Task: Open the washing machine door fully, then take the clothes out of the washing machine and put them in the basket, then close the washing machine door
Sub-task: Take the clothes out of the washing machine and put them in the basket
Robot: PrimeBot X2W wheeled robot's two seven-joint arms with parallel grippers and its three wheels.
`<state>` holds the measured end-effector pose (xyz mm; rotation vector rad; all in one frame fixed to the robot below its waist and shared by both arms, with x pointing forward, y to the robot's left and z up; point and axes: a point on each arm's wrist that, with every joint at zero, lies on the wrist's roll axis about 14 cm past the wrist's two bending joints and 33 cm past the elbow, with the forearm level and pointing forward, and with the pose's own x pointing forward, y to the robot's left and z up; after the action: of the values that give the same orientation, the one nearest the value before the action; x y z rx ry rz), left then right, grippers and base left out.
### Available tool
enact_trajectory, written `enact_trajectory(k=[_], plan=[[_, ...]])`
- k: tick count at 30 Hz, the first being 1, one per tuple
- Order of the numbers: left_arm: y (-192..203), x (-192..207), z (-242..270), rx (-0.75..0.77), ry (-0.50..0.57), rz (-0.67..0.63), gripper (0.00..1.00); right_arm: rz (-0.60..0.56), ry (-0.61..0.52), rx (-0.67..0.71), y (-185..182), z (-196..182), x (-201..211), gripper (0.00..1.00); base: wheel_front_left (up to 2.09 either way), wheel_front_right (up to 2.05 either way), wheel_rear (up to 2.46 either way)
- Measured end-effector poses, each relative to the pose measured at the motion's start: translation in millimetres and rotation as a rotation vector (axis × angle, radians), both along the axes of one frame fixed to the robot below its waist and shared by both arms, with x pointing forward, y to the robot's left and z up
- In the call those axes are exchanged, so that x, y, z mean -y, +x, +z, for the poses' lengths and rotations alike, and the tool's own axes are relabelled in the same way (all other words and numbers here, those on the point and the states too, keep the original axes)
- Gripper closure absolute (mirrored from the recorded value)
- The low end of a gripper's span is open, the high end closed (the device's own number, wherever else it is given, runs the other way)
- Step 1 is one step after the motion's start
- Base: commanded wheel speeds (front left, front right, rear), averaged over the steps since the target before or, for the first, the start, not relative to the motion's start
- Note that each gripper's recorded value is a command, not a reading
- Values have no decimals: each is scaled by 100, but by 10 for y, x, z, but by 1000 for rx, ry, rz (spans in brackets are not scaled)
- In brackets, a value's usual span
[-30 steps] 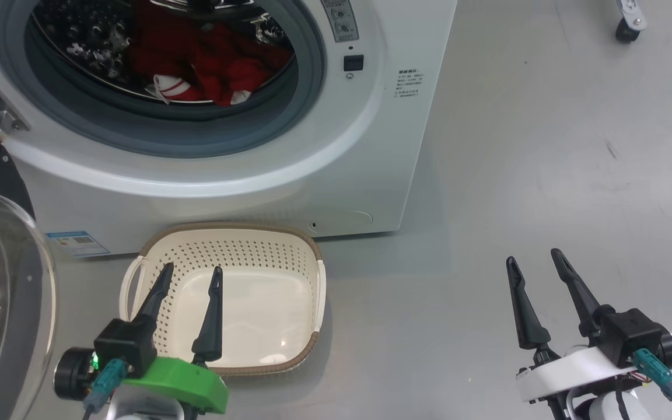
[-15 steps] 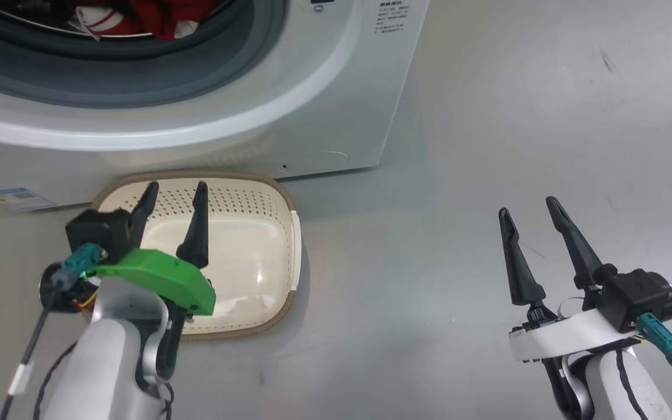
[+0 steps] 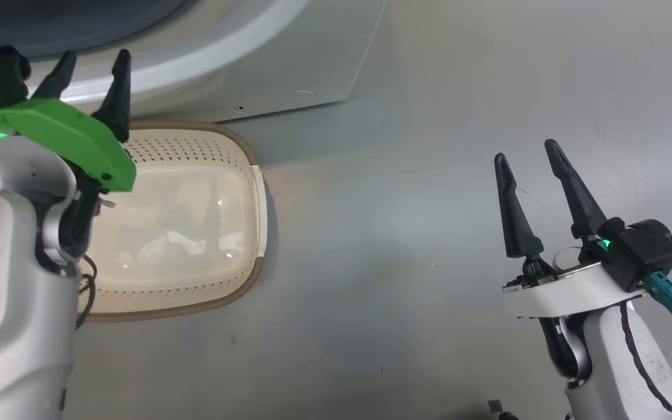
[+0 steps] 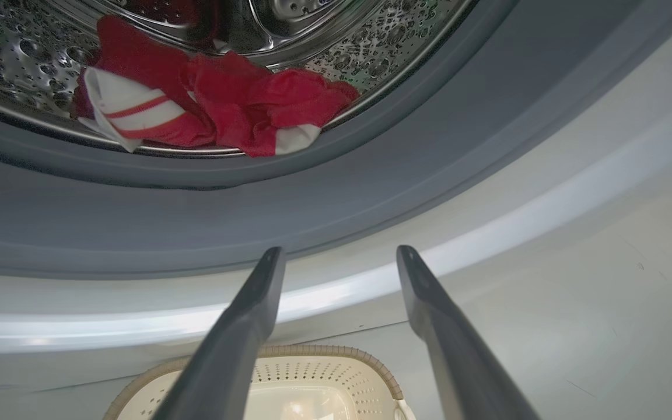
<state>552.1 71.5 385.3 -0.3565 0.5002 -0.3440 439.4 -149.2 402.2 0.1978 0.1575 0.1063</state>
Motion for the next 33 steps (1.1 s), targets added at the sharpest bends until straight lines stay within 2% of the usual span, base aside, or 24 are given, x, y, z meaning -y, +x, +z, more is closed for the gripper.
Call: enact_trajectory(k=[8, 14, 21, 33], plan=[[457, -2, -14, -8, 3, -29, 0, -37, 3, -41, 29, -163, 129, 0, 0, 0, 0], [837, -25, 175, 52, -17, -12, 0, -58, 28, -62, 44, -244, 175, 0, 0, 0, 0], [1149, -138, 190, 44, -30, 39, 0, -40, 43, -65, 108, -282, 117, 0, 0, 0, 0], [1335, 38, -207, -90, -29, -15, 0, -70, 48, -98, 122, -402, 210, 0, 0, 0, 0]])
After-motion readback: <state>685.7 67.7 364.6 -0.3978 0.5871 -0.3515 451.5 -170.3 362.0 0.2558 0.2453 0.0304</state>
